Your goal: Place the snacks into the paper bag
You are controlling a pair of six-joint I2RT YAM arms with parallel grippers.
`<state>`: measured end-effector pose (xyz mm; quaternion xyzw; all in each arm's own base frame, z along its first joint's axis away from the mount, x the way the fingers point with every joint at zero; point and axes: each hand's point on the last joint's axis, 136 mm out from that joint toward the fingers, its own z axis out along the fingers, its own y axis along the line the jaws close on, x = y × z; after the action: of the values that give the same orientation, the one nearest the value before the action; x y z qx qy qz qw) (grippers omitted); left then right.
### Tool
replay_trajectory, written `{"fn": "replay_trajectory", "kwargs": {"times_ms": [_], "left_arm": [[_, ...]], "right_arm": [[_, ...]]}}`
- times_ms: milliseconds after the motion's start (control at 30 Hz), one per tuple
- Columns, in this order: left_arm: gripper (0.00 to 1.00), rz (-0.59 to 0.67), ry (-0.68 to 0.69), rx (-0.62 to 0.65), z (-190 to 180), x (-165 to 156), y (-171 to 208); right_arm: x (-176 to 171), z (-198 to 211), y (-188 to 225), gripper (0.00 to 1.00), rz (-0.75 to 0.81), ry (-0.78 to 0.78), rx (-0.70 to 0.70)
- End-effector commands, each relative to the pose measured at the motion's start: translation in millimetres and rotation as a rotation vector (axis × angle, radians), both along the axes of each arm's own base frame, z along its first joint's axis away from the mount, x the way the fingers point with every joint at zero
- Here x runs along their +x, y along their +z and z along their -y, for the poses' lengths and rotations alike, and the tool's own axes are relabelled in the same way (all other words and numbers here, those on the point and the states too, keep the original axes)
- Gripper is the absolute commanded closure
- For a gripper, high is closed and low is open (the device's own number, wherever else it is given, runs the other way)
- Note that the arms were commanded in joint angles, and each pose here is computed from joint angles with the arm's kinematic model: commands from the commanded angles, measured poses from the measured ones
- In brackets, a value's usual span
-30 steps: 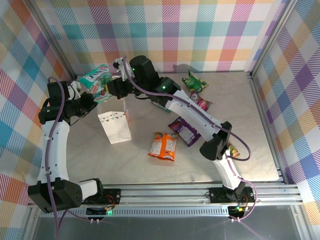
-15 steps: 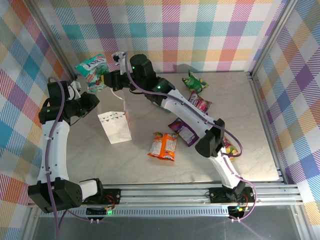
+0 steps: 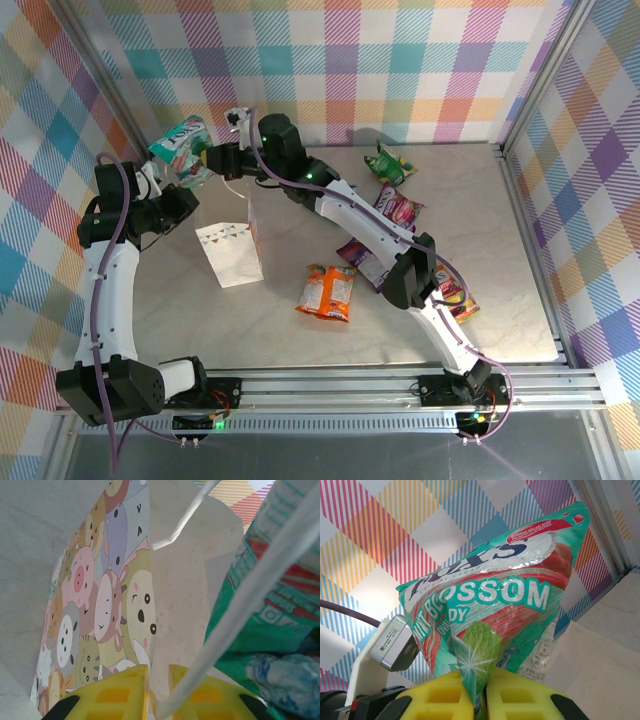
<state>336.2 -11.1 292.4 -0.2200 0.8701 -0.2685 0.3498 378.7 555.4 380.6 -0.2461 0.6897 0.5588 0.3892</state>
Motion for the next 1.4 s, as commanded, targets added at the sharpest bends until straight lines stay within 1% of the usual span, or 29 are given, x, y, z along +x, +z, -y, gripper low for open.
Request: {"fn": "replay_trajectory", "kwargs": {"times_ms": [0,267,433,567,667,767,833,1000,1200,1367], "left_arm": [[0.82,-0.02,0.015,0.016,-6.2,-1.7,-3.7],[0.83,-0.019,0.034,0.032,-10.0,-1.4,-0.9],[0.84,-0.033,0.045,0.043,-12.7,-0.8,-4.0],[0.84,-0.048,0.062,0.055,-16.6,-1.0,-7.2],[0.84,-0.043,0.065,0.059,-17.0,-1.0,-5.9],[0.84,-0.037,0.065,0.056,-17.1,-0.1,-3.7],[0.84,-0.037,0.062,0.052,-16.3,0.5,-3.5],[0.84,-0.036,0.068,0.049,-16.6,0.1,-3.5],[0.84,-0.036,0.075,0.046,-17.4,1.6,-3.5],[0.84,-0.033,0.079,0.033,-16.5,2.0,-3.3]], "right_arm": [[-10.3,13.0,42.9,0.88,0.087,-0.016,0.032],[0.6,33.2,16.7,0.94,0.086,-0.133,-0.14],[2.1,44.9,21.3,0.95,0.097,-0.18,-0.174],[-3.5,49.5,32.2,0.94,0.107,-0.178,-0.166],[-5.4,52.8,33.0,0.94,0.11,-0.183,-0.18],[-5.1,53.7,23.3,0.94,0.091,-0.183,-0.206],[-6.2,48.1,9.0,0.94,0.073,-0.161,-0.223],[-6.0,48.1,-16.5,0.94,0.039,-0.153,-0.302],[-11.4,51.3,-33.1,0.94,0.033,-0.133,-0.369],[-18.2,48.9,-45.1,0.93,0.012,-0.095,-0.394]]}}
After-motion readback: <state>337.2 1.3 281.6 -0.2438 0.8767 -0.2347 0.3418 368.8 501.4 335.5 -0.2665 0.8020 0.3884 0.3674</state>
